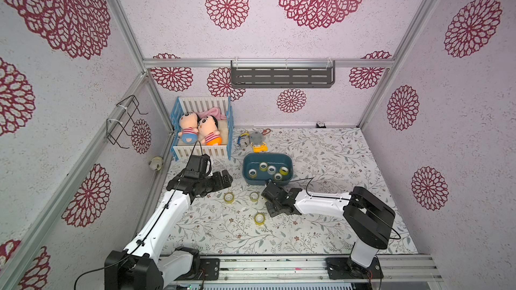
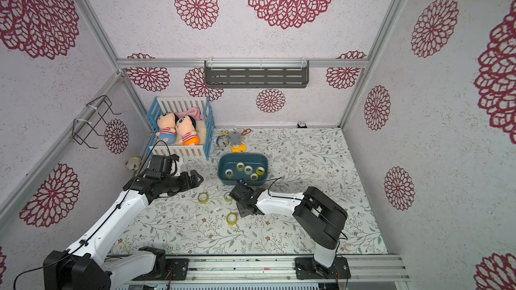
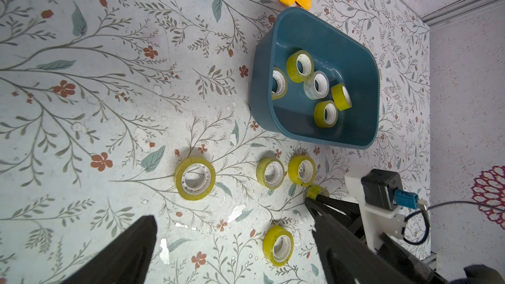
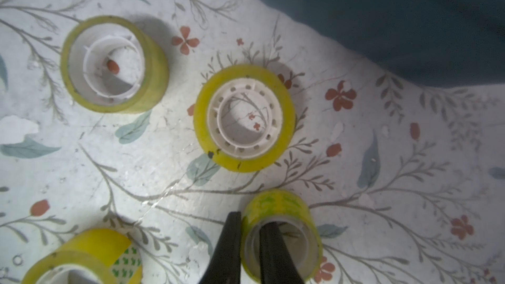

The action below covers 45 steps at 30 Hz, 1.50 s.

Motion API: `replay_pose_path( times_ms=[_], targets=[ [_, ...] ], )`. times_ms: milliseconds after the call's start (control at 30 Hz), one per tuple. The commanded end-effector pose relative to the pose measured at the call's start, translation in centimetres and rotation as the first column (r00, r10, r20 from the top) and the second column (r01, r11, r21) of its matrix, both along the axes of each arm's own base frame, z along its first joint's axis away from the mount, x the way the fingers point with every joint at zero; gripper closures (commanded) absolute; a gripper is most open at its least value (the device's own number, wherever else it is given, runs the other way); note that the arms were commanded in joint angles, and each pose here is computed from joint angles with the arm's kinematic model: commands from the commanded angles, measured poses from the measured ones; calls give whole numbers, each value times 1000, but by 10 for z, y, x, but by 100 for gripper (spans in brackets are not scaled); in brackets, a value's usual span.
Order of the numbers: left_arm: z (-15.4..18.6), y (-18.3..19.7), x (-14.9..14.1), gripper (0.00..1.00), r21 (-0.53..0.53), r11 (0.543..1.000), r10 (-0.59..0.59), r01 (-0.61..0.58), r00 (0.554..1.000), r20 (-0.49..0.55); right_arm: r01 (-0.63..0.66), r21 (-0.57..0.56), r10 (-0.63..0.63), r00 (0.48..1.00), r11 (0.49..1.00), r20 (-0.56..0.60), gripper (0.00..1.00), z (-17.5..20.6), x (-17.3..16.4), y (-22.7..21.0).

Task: Put the transparent tape into the storage box
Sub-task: Pick up the tape at the center of the board, then place the tape in the storage box.

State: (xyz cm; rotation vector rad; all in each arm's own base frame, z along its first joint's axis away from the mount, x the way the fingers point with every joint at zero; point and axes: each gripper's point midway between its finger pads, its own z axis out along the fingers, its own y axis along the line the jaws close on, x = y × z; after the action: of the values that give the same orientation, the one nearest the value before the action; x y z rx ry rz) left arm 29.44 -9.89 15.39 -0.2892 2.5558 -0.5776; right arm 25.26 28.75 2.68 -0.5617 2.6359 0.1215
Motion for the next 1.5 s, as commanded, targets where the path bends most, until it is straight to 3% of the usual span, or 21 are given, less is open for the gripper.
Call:
replay_pose_path(
  times_ms=[0,533,733,1067,1200,1467],
  targets=[
    [9,1,3,3,14,1000,-4,4,1000,26,37,-16,-36,999,999,31,98,4,0,-15],
    [13,3,2,3,17,1000,0,-1,999,41,55,183,-92,975,982,204,100,115,4,-25],
    [20,2,2,3,8,1000,-1,0,997,76,66,204,-107,974,977,199,100,135,10,-28],
    [52,0,-3,3,-38,999,-3,12,972,235,40,297,-103,975,954,199,100,163,40,-11],
    [68,7,9,3,-47,998,52,-42,965,258,37,299,-103,972,954,209,100,172,62,-5],
    [100,-12,57,3,-120,993,52,-22,966,253,30,325,-102,973,945,208,100,182,107,15]
  ],
)
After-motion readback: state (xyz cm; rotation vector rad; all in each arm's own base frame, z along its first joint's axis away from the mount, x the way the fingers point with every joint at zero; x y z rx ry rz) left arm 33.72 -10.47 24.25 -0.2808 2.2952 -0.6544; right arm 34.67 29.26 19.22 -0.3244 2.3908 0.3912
